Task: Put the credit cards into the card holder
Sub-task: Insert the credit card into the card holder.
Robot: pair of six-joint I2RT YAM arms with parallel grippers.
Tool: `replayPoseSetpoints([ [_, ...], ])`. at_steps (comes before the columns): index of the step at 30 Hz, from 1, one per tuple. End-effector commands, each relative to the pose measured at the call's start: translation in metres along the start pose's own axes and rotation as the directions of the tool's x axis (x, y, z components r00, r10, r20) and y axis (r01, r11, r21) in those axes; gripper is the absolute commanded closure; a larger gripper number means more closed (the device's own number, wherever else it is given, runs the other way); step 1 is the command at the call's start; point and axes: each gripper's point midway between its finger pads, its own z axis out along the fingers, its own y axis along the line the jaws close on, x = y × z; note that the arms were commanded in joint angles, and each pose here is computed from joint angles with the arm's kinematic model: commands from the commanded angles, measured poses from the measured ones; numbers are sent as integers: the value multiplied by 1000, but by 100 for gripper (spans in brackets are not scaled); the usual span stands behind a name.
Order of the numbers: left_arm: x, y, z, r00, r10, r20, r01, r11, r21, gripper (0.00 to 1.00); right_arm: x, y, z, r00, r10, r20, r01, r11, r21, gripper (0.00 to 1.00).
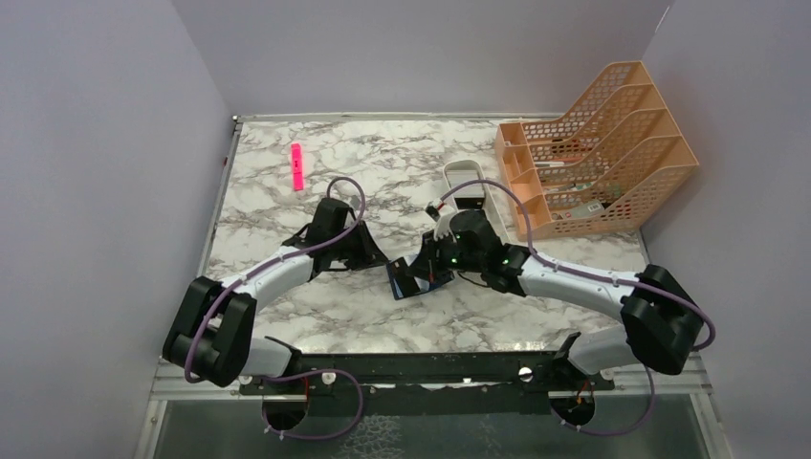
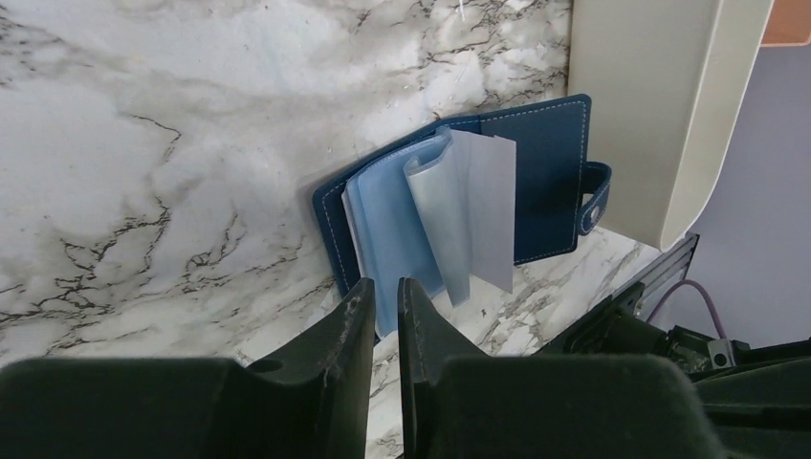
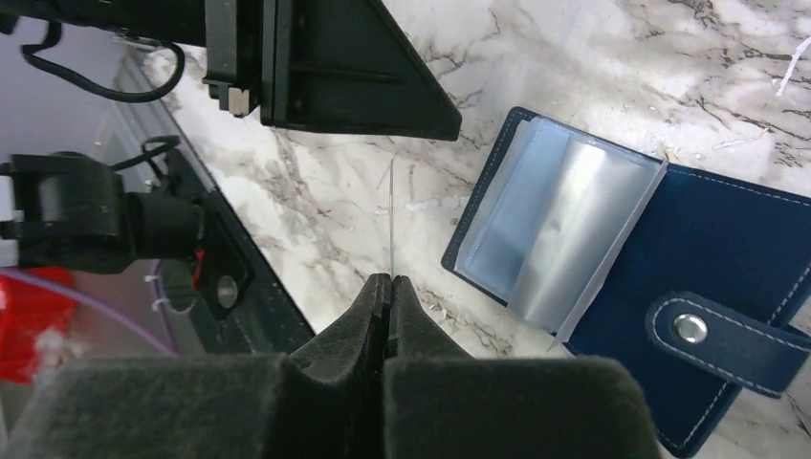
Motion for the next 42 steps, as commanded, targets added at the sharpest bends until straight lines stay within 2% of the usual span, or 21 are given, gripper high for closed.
replayPoseSetpoints([
  [1, 2, -10, 9, 1000, -23, -20, 25, 996, 86, 84, -10, -19, 19, 997, -69, 33, 65, 991, 119, 99],
  [6, 7, -7, 13, 999, -22, -46, 26, 996, 85, 90, -6, -38, 29, 995, -96, 8, 92, 976, 199, 99],
  [20, 8, -4, 19, 998, -31, -59, 36, 996, 80, 90, -6, -54, 22, 990, -142, 4, 133, 942, 307, 99],
  [35, 10, -10, 25, 996, -46, -81, 56, 990, 127, 89, -15, -48, 16, 977, -210, 25, 185, 907, 378, 99],
  [42, 14, -2, 36, 993, -52, -108, 64, 992, 105, 88, -20, -52, 12, 970, -240, 36, 205, 887, 413, 99],
])
